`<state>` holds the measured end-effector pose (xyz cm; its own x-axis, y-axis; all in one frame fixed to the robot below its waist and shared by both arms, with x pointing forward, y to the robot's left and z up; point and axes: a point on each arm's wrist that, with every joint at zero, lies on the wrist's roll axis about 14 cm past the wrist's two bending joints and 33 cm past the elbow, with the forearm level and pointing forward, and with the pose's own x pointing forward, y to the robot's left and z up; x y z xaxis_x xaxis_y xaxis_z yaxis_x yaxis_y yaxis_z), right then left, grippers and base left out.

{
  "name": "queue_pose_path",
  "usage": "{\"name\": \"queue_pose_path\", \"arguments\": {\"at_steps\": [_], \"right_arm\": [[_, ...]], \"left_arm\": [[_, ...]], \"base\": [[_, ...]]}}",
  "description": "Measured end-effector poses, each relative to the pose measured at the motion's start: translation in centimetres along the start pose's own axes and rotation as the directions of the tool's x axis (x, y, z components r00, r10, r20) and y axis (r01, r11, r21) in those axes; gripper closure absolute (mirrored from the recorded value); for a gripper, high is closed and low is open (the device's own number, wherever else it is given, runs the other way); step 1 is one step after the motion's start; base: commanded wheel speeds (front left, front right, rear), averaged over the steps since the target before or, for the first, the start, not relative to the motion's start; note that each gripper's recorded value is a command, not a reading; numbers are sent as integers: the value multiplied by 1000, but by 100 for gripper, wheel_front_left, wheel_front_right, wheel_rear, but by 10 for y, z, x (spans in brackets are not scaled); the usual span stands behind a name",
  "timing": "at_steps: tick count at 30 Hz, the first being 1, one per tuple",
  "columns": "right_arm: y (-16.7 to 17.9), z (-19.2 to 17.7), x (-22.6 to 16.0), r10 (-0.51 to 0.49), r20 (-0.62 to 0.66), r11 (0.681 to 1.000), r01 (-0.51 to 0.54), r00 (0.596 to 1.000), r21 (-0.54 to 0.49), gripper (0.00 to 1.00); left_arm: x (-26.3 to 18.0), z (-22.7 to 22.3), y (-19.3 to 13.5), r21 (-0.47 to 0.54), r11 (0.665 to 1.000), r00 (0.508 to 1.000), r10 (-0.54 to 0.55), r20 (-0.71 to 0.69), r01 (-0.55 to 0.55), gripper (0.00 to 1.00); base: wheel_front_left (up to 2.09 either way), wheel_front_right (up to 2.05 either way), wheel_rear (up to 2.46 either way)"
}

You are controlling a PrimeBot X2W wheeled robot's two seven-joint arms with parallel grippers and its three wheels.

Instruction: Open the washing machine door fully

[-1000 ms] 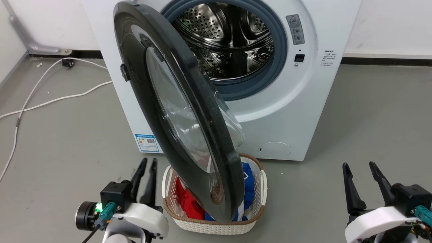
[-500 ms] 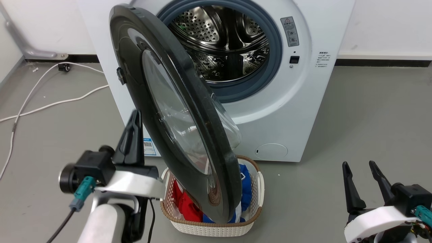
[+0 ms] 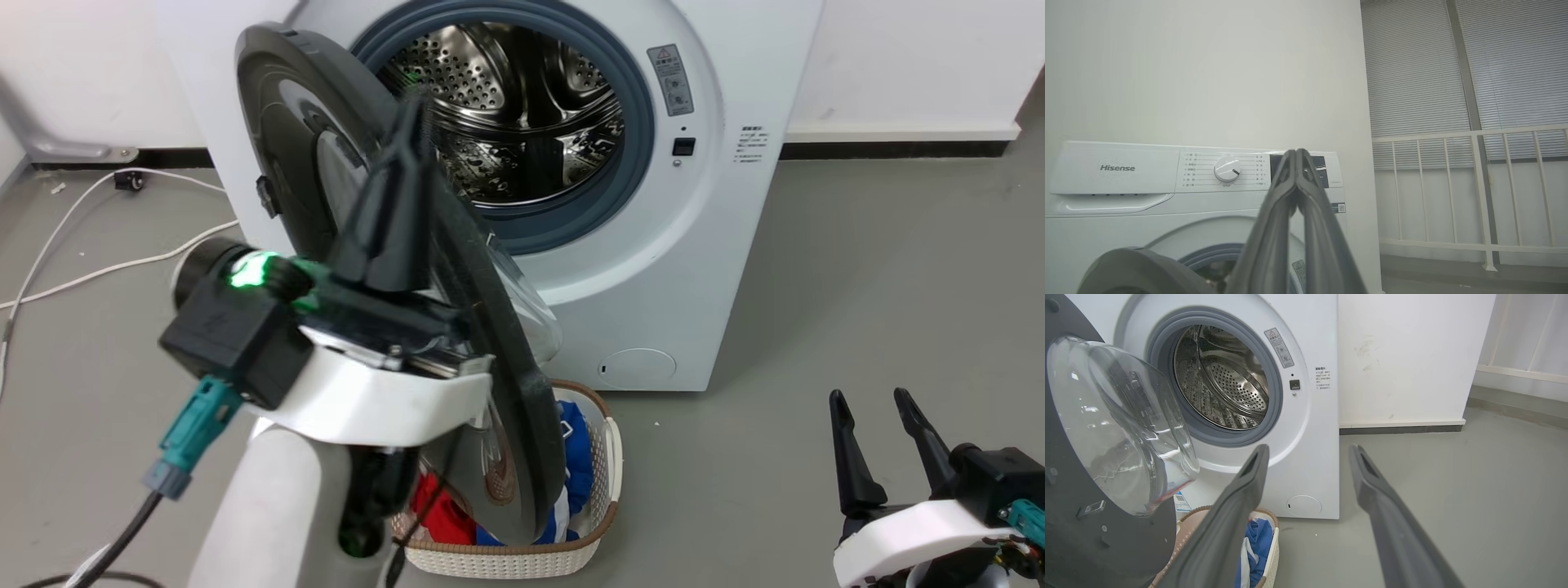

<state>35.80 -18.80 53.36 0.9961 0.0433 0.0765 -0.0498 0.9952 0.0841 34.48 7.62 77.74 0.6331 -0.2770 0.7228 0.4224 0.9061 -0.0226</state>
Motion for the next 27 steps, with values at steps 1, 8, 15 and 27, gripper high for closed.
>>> {"name": "queue_pose_path", "arguments": {"at_steps": [1, 8, 15, 27], "right_arm": [[-1, 1, -1, -2, 3, 1000, 2, 1000, -5, 0], [-9, 4, -7, -29, 11, 1000, 29, 1000, -9, 0], [-13, -1, -9, -41, -3, 999, 41, 999, -1, 0], [-11, -6, -5, -34, -16, 999, 34, 999, 10, 0]], "left_arm": [[3, 2, -9, -18, 1000, 1000, -23, 6, 23, 100], [1, -19, -76, -218, 956, 969, -224, -108, 197, 100], [-36, -63, -118, -352, 907, 884, -349, -312, 234, 100], [-145, -158, -112, -347, 936, 640, -305, -705, 64, 100]], "base": [[0, 0, 0], [0, 0, 0], [0, 0, 0], [0, 0, 0]]}}
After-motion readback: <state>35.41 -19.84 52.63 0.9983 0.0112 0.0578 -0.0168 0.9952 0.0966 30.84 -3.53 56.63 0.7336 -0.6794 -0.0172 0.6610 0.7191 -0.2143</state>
